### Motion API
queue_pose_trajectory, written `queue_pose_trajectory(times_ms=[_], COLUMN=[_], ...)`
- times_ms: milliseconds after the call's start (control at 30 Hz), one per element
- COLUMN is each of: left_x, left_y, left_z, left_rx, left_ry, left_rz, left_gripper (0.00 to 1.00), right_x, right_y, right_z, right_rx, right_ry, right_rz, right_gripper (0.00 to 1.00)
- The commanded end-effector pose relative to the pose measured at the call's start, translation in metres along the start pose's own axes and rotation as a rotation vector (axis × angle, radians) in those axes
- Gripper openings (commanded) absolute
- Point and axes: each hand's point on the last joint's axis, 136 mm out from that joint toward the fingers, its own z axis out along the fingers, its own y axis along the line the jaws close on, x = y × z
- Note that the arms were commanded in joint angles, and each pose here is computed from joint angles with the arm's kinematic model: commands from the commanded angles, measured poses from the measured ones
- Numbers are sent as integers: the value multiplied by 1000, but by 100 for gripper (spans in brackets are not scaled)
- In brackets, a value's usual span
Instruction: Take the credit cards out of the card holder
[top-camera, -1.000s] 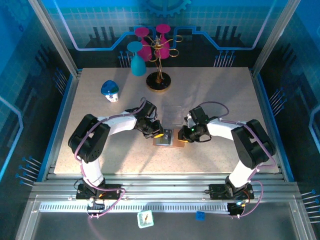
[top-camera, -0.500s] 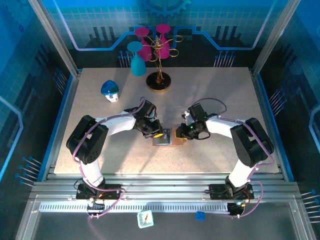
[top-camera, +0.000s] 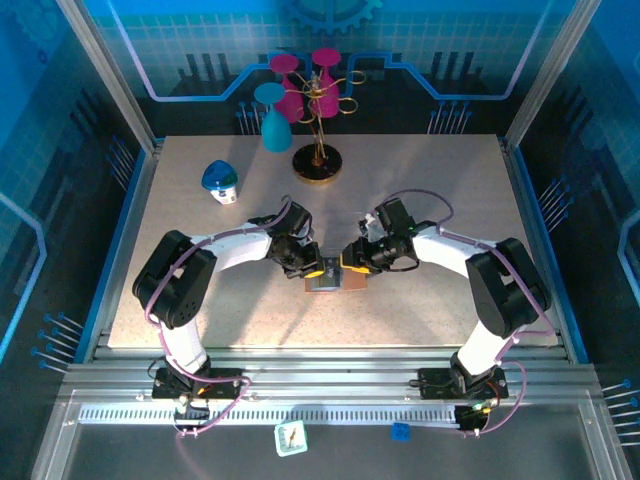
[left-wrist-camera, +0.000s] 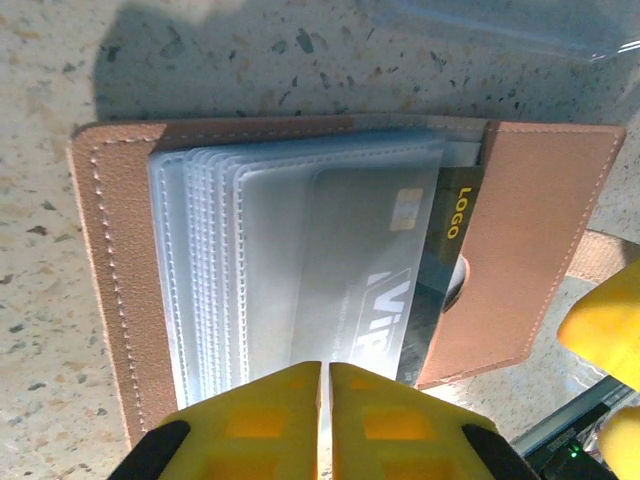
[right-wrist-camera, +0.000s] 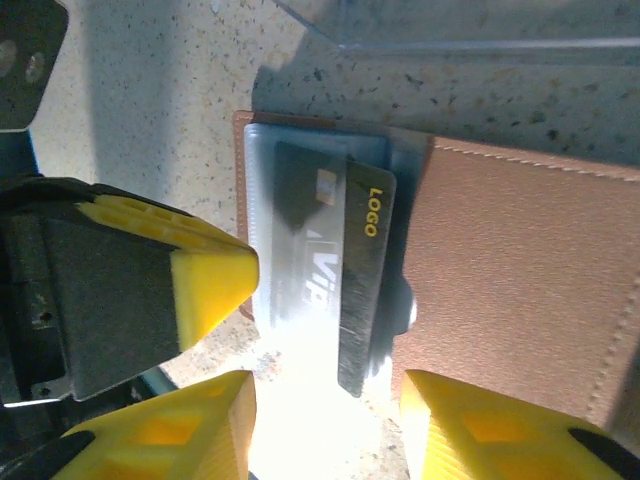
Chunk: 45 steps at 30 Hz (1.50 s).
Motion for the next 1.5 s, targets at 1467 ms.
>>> queue_pose_trajectory(times_ms=[1467], left_x=[11], left_y=[33], left_z=[4], left_rx=[-128], left_ry=[31], left_rz=[-11], left_gripper=[10], right_x=[14], right_y=[-22], right_z=[49], right_rx=[-140], right_ry=[69], right_rz=[166], right_gripper=[13])
